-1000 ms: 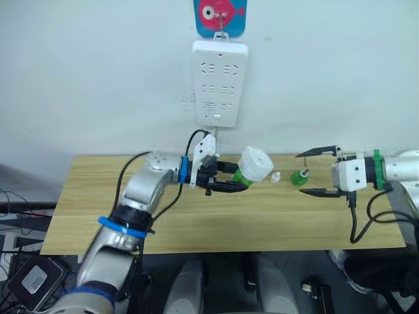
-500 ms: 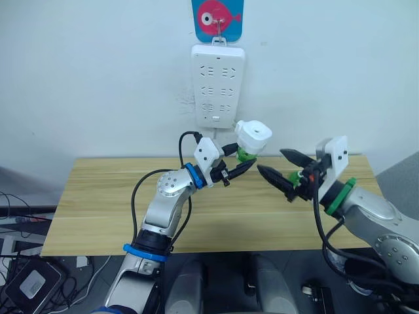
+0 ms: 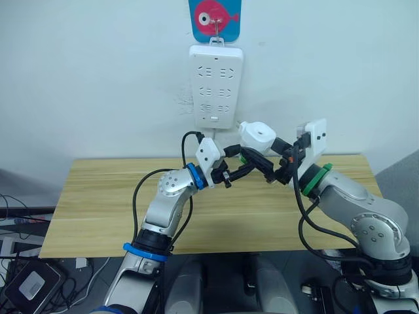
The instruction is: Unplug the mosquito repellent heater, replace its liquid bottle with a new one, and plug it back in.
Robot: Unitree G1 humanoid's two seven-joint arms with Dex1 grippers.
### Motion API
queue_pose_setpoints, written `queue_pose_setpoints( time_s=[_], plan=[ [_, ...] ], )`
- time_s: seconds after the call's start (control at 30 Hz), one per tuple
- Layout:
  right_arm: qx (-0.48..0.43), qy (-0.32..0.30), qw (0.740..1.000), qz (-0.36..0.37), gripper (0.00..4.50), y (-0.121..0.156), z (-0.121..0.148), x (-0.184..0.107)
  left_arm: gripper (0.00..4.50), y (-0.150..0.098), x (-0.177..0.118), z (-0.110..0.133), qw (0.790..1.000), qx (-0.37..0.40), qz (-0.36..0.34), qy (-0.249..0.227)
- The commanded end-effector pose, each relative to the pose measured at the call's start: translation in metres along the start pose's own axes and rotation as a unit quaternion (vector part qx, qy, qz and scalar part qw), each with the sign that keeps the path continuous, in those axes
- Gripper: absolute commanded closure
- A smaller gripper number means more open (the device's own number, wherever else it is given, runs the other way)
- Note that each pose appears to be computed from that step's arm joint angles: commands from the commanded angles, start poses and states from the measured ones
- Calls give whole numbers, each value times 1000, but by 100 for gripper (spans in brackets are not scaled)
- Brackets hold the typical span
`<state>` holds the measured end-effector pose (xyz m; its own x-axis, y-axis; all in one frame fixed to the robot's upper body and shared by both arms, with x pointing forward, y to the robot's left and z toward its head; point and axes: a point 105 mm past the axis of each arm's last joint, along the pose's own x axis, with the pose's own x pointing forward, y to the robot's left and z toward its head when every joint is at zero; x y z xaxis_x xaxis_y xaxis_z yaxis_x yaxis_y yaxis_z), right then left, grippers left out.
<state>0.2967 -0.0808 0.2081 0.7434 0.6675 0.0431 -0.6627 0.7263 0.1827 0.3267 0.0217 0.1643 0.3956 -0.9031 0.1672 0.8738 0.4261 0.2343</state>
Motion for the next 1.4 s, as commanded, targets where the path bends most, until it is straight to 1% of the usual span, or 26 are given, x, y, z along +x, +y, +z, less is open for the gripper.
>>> queue_pose_setpoints(
  time_s=[0.03,0.07,0.17,0.2,0.27,0.43,0.5,0.57,0.67,0.8,0.9,1.03,1.17,1.3,1.4],
  plan=[
    [-1,-23,1000,3,0,2,12,-2,228,-3,4,16,999,20,-13,-28],
    [-1,-24,1000,2,0,2,12,-2,228,-3,4,16,999,20,-12,-28],
    [13,-38,999,0,55,2,16,-1,228,-2,4,16,999,20,-11,-28],
    [21,-45,999,-1,92,2,17,-1,228,-2,4,16,999,20,-12,-27],
    [28,-52,998,-2,152,2,19,0,228,-3,4,15,999,21,-14,-27],
    [24,-51,998,-4,152,2,18,1,228,-4,4,15,999,20,-16,-27],
    [13,-48,999,-4,152,2,17,0,154,-7,3,15,999,17,-23,-25],
    [-2,-44,999,-8,152,-1,15,0,99,-7,0,16,999,15,-28,-22],
    [-21,-42,999,-19,152,-9,11,-4,2,3,-7,18,1000,23,-14,-14],
    [-50,-40,998,-25,152,-17,4,-14,0,19,-28,23,999,32,22,7],
    [-76,-26,996,-33,152,-22,-5,-24,0,37,-51,29,995,48,81,26],
    [-84,-24,995,-44,152,-25,-12,-34,0,53,-71,48,986,74,148,16],
    [-84,-41,994,-56,152,-28,-8,-34,0,78,-87,69,967,106,233,-3],
    [-84,-53,994,-54,152,-26,-4,-28,0,88,-82,69,965,112,236,-1],
    [-77,-59,994,-52,152,-25,-1,-25,0,91,-72,64,970,103,219,0]
  ],
)
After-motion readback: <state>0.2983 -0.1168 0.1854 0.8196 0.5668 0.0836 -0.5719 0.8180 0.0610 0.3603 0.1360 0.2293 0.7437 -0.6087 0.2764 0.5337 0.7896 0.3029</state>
